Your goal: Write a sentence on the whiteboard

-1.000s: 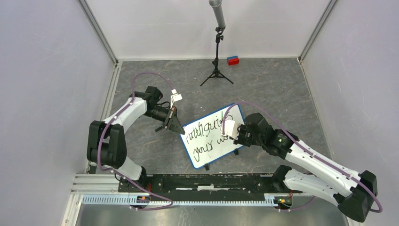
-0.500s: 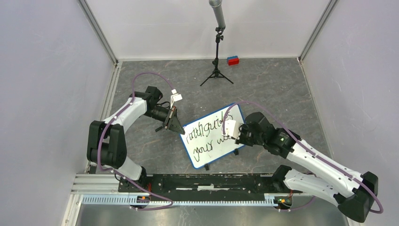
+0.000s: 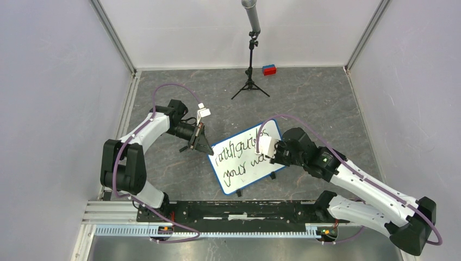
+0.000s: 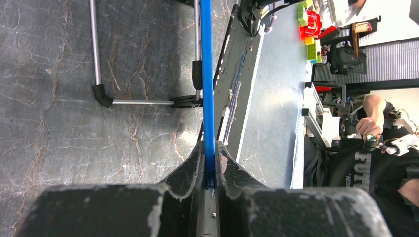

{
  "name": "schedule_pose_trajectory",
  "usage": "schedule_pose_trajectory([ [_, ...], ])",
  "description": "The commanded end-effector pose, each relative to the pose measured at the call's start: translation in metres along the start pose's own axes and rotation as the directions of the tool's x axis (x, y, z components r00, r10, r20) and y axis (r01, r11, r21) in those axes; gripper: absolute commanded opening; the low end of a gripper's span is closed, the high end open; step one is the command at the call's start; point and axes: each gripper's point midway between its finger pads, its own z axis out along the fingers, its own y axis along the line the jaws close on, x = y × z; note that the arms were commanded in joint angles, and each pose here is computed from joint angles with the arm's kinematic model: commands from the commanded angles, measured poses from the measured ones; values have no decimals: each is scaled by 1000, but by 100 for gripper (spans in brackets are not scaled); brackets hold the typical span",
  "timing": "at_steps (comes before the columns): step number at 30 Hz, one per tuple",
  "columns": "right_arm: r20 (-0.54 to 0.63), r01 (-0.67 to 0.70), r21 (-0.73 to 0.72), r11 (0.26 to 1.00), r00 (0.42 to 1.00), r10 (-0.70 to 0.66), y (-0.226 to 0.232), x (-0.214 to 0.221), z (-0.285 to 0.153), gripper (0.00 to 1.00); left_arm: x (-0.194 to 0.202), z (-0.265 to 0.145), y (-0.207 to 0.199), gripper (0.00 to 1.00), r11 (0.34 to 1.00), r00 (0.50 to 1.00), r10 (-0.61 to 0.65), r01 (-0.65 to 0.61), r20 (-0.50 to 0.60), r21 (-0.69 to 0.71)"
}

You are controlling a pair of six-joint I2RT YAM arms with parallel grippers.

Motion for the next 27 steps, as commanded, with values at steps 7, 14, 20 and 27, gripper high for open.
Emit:
schedule_pose_trajectory([
  [7,-5,9,37,999,1000,-9,-7,2,9,0,-2,1,6,2,995,996,93,-93,-9,-22],
  [14,-53,-17,82,996,998,21,-15,15,7,0,-2,1,6,2,996,996,92,-92,-9,-23],
  [20,-77,-18,54,998,997,22,-7,26,5,0,-2,1,7,2,996,996,87,-87,-12,-22],
  [27,-93,-5,-30,1000,996,2,12,36,8,0,-1,1,7,3,996,996,86,-87,-13,-21],
])
